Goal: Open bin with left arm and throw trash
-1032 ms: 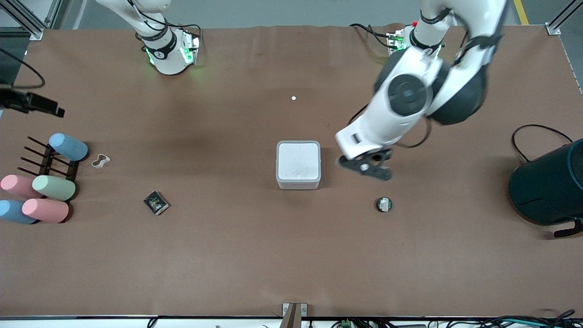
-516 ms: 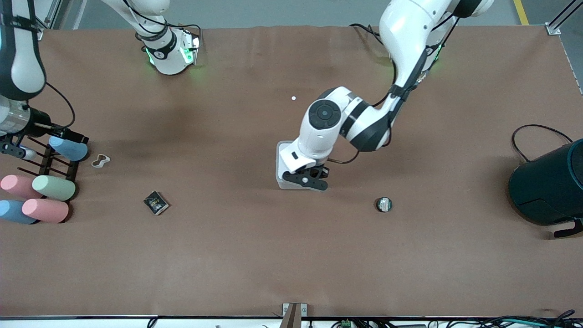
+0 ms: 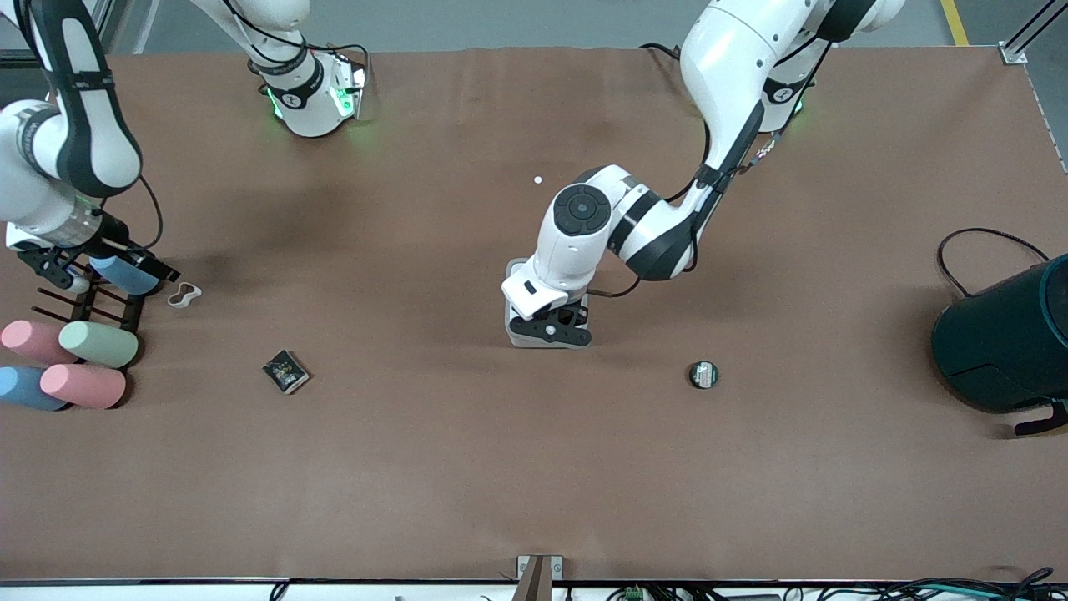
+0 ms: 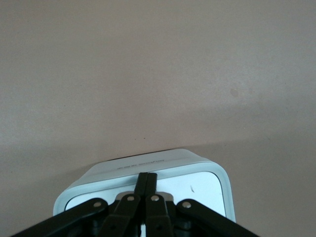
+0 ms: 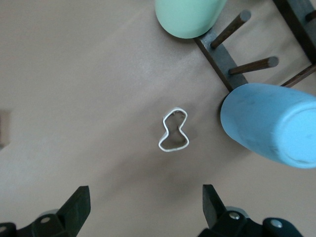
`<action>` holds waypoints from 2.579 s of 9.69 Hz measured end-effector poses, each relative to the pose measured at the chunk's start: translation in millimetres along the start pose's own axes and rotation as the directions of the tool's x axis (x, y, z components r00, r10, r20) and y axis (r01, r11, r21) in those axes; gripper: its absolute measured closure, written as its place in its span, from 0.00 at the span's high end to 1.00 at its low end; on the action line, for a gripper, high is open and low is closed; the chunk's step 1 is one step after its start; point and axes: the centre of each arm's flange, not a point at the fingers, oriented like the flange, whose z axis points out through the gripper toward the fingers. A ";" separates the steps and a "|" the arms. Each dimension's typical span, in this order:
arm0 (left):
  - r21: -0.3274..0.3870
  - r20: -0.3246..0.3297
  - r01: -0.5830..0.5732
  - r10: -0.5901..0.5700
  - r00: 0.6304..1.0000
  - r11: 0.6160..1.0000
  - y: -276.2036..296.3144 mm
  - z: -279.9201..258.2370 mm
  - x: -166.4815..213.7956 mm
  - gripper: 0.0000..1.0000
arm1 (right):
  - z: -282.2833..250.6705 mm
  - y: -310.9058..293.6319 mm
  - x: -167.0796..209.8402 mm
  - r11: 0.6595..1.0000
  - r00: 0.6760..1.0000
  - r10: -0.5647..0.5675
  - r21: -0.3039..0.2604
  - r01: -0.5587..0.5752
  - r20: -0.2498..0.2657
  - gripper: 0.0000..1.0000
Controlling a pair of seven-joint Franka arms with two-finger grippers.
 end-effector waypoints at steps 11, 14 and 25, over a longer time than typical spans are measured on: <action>0.092 0.233 -0.195 0.170 0.958 0.976 -259.4 1.5 47.5 0.56 | 98.5 17.4 -14.3 0.993 0.993 0.114 -0.019 -0.114 -0.013 0.96; 0.073 0.158 -0.232 0.218 0.963 0.970 -329.0 41.4 33.0 0.99 | 98.4 18.1 -10.4 0.993 0.993 0.116 -0.015 -0.116 -0.032 0.91; 0.062 0.070 -0.207 0.202 0.977 0.976 -318.8 87.3 17.7 0.73 | 98.4 2.5 6.6 0.991 0.989 0.136 -0.001 -0.136 -0.061 0.07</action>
